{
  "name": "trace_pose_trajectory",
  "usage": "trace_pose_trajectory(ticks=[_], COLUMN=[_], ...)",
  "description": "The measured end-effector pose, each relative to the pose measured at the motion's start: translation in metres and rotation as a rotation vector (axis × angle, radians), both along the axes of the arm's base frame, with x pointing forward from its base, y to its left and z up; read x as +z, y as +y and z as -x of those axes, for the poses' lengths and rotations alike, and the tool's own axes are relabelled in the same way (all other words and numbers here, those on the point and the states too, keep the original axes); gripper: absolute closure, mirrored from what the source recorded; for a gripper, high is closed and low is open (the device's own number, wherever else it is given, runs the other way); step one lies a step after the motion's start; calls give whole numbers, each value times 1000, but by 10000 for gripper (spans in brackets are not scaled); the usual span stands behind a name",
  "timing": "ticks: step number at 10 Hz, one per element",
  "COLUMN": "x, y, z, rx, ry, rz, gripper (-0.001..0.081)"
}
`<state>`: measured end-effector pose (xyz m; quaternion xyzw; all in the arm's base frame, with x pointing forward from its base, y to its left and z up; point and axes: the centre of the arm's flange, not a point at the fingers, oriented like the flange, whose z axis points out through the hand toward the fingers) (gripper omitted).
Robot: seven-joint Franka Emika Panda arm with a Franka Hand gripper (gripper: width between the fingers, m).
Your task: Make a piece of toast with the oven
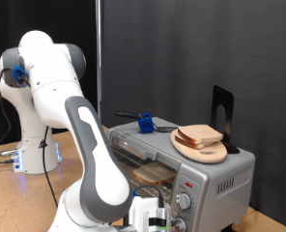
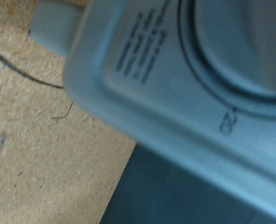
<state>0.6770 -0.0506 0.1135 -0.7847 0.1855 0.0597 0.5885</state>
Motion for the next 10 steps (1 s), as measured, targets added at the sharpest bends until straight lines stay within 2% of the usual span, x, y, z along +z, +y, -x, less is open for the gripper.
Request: trace_pose_trajectory(ticks=[3,6,8,9,10], x=[0,25,44,51,55], y=[-15,-34,-47,-54,-63], z=[20,37,44,48,54], rx=[55,20,-19,-27,-11], ry=[26,31,57,91,160], rz=[-95,-187,-184,-163,-112], gripper=[7,7,7,7,7])
